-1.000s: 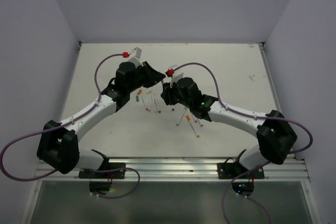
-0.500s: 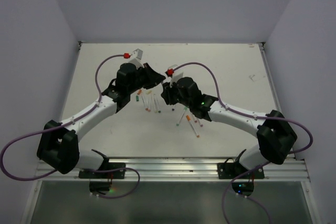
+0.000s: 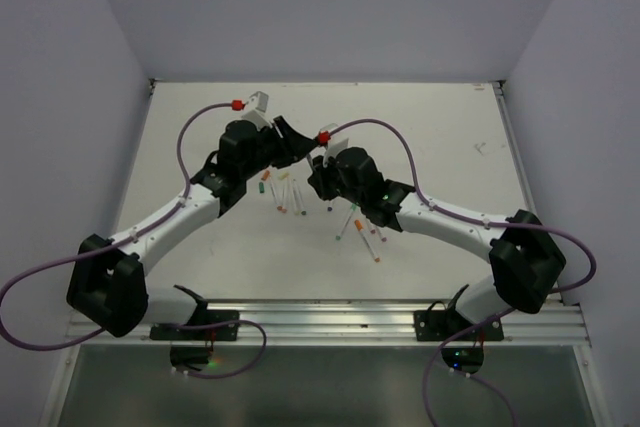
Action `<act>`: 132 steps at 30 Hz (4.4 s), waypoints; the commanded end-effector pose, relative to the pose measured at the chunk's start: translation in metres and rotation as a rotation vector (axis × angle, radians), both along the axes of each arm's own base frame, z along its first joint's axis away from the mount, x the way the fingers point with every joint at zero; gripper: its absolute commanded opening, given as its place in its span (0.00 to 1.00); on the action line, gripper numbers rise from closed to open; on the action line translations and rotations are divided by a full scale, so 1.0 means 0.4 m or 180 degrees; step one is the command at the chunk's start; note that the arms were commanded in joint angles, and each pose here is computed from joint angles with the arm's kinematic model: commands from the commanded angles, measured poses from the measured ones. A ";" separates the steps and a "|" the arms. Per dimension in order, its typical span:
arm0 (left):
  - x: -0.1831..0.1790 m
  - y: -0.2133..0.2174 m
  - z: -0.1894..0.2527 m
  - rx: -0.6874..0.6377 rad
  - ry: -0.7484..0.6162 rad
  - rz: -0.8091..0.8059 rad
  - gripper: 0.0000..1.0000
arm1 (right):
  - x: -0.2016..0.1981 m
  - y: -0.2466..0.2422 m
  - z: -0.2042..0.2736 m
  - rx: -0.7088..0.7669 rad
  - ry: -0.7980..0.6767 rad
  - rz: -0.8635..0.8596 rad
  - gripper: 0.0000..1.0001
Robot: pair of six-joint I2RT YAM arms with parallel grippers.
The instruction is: Open the pen caps
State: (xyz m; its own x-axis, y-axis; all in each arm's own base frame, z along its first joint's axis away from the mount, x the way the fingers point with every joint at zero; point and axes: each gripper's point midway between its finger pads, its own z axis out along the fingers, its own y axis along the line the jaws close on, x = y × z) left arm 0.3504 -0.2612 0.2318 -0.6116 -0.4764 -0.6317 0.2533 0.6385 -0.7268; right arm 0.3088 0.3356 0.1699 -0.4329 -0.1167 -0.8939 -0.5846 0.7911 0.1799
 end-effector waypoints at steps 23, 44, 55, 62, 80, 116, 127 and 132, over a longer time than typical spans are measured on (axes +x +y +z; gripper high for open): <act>0.038 -0.009 0.023 -0.0183 -0.0094 0.0176 0.34 | -0.003 0.015 0.016 0.0091 -0.0043 0.0077 0.00; 0.077 0.045 0.142 -0.0126 -0.0473 0.0589 0.00 | -0.050 -0.021 -0.067 -0.0024 0.0156 0.0094 0.00; 0.156 0.146 0.400 -0.0476 -0.1105 0.1183 0.00 | -0.128 -0.075 -0.167 -0.0109 0.0421 0.0109 0.00; 0.183 0.216 0.547 -0.0697 -0.1434 0.1445 0.00 | -0.154 -0.097 -0.214 -0.0192 0.0501 0.0096 0.00; 0.226 0.327 0.710 -0.0777 -0.1719 0.1901 0.00 | -0.180 -0.102 -0.283 -0.0426 0.0612 0.0159 0.00; 0.051 0.226 0.318 -0.0486 -0.0777 0.0823 0.83 | -0.093 -0.011 0.042 0.0363 -0.0231 0.0090 0.00; -0.022 0.074 0.096 -0.0519 -0.0155 0.0459 0.82 | -0.052 -0.006 0.104 0.0487 -0.0441 -0.0107 0.00; -0.024 0.037 0.059 -0.0529 -0.0031 0.0357 0.81 | -0.050 -0.001 0.111 0.0514 -0.0449 -0.0105 0.00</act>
